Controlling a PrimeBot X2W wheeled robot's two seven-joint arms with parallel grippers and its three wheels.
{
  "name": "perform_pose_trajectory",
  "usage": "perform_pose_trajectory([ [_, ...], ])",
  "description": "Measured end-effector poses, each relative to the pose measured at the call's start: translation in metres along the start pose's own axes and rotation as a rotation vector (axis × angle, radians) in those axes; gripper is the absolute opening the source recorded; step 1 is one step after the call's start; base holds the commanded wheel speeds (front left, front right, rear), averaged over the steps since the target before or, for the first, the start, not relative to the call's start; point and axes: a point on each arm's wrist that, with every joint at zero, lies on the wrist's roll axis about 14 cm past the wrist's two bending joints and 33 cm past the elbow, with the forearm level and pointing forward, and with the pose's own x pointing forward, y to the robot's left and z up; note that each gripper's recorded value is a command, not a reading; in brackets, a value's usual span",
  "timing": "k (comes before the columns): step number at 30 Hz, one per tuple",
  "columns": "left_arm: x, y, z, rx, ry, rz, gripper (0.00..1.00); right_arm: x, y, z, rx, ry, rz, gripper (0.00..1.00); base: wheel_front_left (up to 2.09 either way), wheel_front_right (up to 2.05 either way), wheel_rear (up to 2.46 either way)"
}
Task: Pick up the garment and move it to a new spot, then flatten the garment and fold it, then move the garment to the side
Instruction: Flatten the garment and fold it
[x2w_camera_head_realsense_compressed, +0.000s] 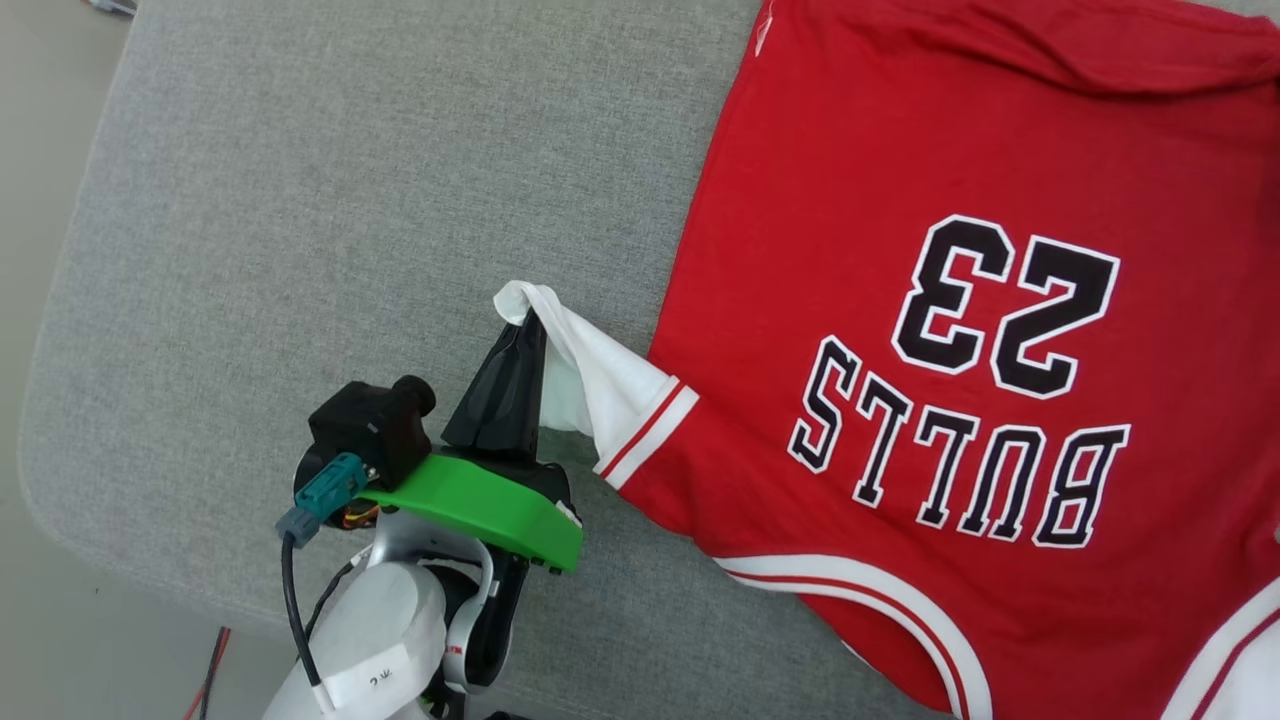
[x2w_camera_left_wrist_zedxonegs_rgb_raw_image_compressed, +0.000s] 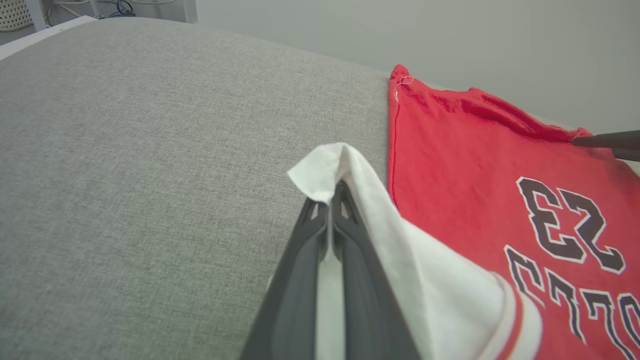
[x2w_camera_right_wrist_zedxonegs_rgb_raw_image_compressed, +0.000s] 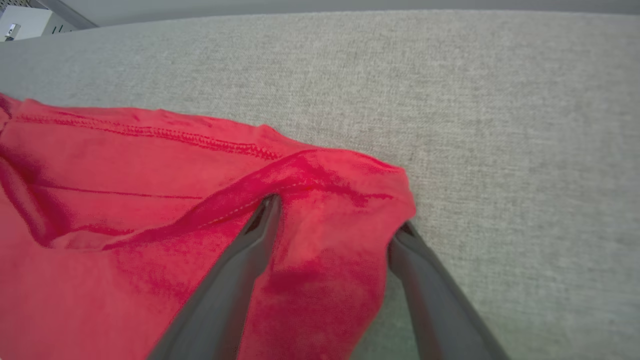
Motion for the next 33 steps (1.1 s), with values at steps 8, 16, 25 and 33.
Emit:
perform_pose_trajectory([
  [8,0.001,0.014,-0.011,0.009,0.024,0.036,0.00,0.016,0.002,-0.019,0.003,0.163,0.018,0.00,0.00,0.00,0.00],
  [16,-0.004,0.015,-0.008,0.010,0.013,0.039,0.00,0.001,0.000,-0.013,-0.028,0.175,0.002,0.00,0.00,0.00,0.00],
  [25,-0.016,0.017,0.000,0.001,-0.012,0.039,0.00,-0.047,-0.038,-0.007,-0.089,0.161,-0.111,0.00,0.00,0.00,0.00],
  [33,-0.034,0.025,-0.008,0.004,0.029,0.065,0.00,-0.102,-0.064,-0.053,-0.096,0.170,-0.151,0.00,0.00,0.00,0.00],
])
